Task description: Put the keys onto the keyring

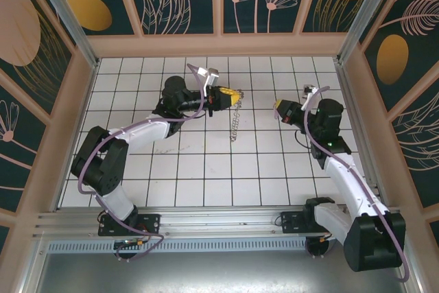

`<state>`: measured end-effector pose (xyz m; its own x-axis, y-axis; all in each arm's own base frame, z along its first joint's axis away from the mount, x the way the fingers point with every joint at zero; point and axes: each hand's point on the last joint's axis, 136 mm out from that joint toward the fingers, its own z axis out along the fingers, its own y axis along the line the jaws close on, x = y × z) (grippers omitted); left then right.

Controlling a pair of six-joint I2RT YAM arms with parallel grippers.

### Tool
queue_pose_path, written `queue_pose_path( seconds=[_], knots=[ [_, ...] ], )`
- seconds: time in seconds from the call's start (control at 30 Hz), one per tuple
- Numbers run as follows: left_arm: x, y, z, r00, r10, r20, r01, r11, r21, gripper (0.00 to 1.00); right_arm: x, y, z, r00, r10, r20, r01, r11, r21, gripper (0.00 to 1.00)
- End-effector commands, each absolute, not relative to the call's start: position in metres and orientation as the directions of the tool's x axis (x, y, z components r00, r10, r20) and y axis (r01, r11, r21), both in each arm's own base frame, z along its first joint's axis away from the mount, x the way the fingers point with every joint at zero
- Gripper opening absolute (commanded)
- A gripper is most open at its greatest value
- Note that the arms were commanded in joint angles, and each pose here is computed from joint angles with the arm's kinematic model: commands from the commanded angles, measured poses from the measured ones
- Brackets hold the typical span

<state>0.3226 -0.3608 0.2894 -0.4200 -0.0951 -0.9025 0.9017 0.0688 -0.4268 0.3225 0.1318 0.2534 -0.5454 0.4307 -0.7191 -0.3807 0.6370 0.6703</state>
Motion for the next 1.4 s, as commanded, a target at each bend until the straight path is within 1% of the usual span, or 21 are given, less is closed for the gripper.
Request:
queue_pose_path(
  seconds=[0.0, 0.2, 0.33, 0.43, 0.53, 0.63, 0.77, 0.9, 1.0, 1.17, 1.37],
  knots=[
    [0.322, -0.361, 0.316, -0.331, -0.118, -0.936, 0.94, 0.049, -0.338, 0.0, 0.3, 0.156, 0.295, -0.475, 0.343, -0.81, -0.629, 0.511, 0.586, 0.0],
    [0.325, -0.364, 0.318, -0.324, -0.109, -0.94, 0.943, 0.043, -0.33, 0.0, 0.286, 0.166, 0.303, -0.46, 0.287, -0.84, -0.712, 0.447, 0.542, 0.0],
    [0.326, -0.365, 0.315, -0.325, -0.103, -0.94, 0.942, 0.051, -0.332, 0.0, 0.296, 0.161, 0.28, -0.508, 0.277, -0.815, -0.642, 0.509, 0.573, 0.0],
    [0.325, -0.363, 0.312, -0.328, -0.096, -0.94, 0.94, 0.065, -0.335, 0.0, 0.306, 0.152, 0.246, -0.577, 0.277, -0.768, -0.532, 0.587, 0.611, 0.0],
    [0.324, -0.36, 0.311, -0.325, -0.098, -0.94, 0.939, 0.079, -0.333, 0.0, 0.313, 0.137, 0.199, -0.662, 0.289, -0.692, -0.366, 0.681, 0.634, 0.0],
    [0.322, -0.358, 0.311, -0.325, -0.104, -0.94, 0.939, 0.084, -0.334, 0.0, 0.314, 0.12, 0.15, -0.734, 0.311, -0.603, -0.186, 0.762, 0.62, 0.0],
    [0.32, -0.357, 0.313, -0.324, -0.107, -0.94, 0.939, 0.082, -0.334, 0.0, 0.31, 0.106, 0.102, -0.783, 0.332, -0.526, -0.038, 0.818, 0.574, 0.0],
    [0.318, -0.355, 0.316, -0.323, -0.11, -0.94, 0.94, 0.08, -0.333, 0.0, 0.306, 0.101, 0.071, -0.817, 0.325, -0.476, 0.047, 0.861, 0.507, 0.0],
    [0.316, -0.355, 0.317, -0.323, -0.114, -0.94, 0.94, 0.08, -0.333, 0.0, 0.302, 0.104, 0.049, -0.852, 0.275, -0.446, 0.071, 0.905, 0.42, 0.0],
    [0.314, -0.354, 0.318, -0.324, -0.123, -0.938, 0.94, 0.075, -0.334, 0.0, 0.297, 0.115, 0.022, -0.899, 0.156, -0.408, 0.046, 0.963, 0.266, 0.0],
    [0.313, -0.354, 0.321, -0.32, -0.129, -0.939, 0.942, 0.066, -0.33, 0.0, 0.298, 0.125, 0.012, -0.921, 0.105, -0.374, 0.028, 0.978, 0.205, 0.0]
  ],
)
